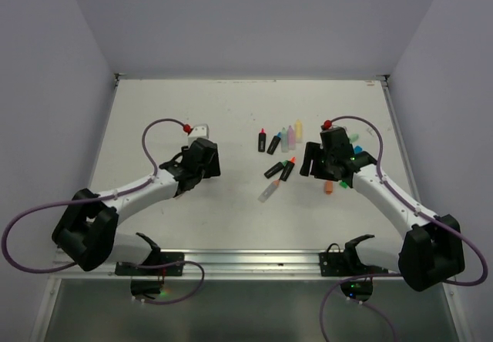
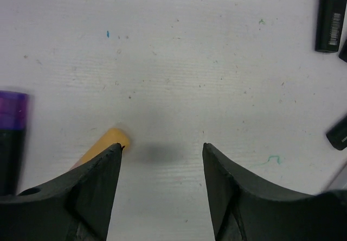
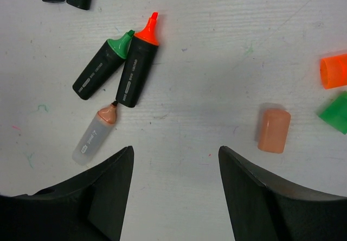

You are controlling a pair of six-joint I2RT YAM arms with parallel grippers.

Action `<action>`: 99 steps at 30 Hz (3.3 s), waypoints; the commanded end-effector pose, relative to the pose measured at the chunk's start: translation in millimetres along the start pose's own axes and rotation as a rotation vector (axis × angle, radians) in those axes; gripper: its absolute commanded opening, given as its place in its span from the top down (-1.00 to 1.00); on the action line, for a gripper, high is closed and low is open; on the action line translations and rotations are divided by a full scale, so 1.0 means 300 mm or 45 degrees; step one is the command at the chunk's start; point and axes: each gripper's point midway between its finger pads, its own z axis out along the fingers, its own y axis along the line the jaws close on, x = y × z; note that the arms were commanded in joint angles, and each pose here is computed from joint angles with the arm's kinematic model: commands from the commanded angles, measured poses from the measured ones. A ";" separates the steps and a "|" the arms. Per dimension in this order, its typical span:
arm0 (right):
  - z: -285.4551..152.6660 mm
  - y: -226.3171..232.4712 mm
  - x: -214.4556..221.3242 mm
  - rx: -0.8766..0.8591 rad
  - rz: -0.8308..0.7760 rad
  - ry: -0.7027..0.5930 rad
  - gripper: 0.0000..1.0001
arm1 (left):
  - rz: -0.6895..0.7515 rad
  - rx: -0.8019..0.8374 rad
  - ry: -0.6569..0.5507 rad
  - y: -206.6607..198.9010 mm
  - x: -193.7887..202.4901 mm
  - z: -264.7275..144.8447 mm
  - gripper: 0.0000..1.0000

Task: Open the pen caps

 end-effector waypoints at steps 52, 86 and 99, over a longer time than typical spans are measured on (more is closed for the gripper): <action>-0.015 0.076 -0.008 -0.168 -0.035 -0.034 -0.34 | -0.266 -0.434 0.299 0.254 0.452 -0.063 -0.28; -0.073 0.537 0.003 -0.947 -0.077 0.124 -0.24 | 0.164 0.712 -0.154 -0.366 0.109 -0.248 1.00; -0.027 0.671 0.082 -1.023 -0.087 0.221 -0.19 | 0.167 0.810 -0.168 -0.438 0.114 -0.295 1.00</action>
